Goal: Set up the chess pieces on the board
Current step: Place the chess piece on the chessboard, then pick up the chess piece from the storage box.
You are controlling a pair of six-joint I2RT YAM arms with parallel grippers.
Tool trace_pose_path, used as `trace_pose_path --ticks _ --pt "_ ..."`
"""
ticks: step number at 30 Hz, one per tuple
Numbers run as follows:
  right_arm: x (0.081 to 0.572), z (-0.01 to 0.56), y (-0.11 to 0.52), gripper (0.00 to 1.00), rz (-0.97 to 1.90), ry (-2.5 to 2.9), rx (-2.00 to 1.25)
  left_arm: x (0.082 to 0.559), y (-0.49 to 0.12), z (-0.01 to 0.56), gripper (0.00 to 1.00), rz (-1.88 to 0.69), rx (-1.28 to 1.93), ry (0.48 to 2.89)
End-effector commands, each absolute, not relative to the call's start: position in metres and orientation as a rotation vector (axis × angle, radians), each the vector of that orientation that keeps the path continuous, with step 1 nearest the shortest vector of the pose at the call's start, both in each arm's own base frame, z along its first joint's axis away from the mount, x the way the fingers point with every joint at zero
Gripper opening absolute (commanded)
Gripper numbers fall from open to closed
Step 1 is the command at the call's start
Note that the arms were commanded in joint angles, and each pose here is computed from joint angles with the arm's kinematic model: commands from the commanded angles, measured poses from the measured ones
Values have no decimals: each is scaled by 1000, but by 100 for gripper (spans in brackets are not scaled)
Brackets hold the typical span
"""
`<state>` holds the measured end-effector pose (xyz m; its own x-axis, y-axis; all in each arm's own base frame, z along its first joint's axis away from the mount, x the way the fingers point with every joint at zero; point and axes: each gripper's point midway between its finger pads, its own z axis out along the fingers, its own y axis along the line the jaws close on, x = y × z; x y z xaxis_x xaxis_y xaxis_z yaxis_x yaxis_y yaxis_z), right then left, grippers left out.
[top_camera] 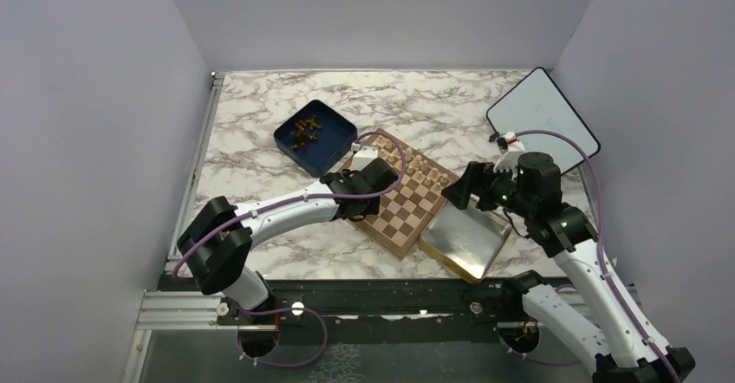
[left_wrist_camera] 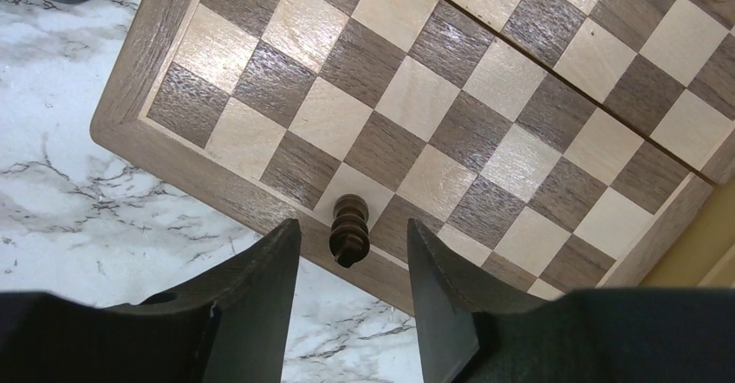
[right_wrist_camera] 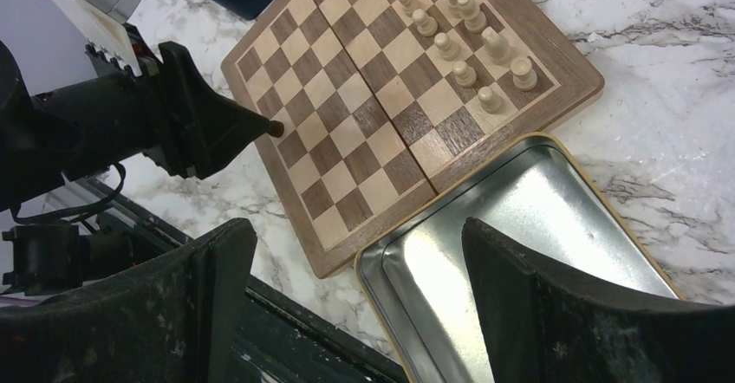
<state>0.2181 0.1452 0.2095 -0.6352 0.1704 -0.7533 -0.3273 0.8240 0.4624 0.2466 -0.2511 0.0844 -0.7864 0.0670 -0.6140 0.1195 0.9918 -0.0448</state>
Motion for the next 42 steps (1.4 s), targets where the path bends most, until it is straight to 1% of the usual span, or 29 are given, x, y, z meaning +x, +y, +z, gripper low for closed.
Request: trace_pose_path --ticks 1,5,10,19,23,28,32,42 --pt "217 223 147 95 733 2116 -143 257 -260 113 51 -156 120 2439" --pt "214 220 149 95 739 2122 -151 270 -260 139 52 -194 102 2401" --pt "211 217 152 95 755 2131 -160 299 -235 155 52 -187 31 2379" --pt "210 215 157 95 778 2145 -165 372 -148 165 49 71 -107 2324" --pt "210 216 157 95 782 2146 -165 406 -123 172 47 132 -154 2301" --pt "210 212 155 95 762 2162 -169 444 -99 167 44 194 -203 2296" --pt "211 216 155 95 754 2159 -179 465 -88 156 41 210 -223 2311" --pt "212 213 154 95 740 2172 -175 491 -81 128 36 203 -214 2358"
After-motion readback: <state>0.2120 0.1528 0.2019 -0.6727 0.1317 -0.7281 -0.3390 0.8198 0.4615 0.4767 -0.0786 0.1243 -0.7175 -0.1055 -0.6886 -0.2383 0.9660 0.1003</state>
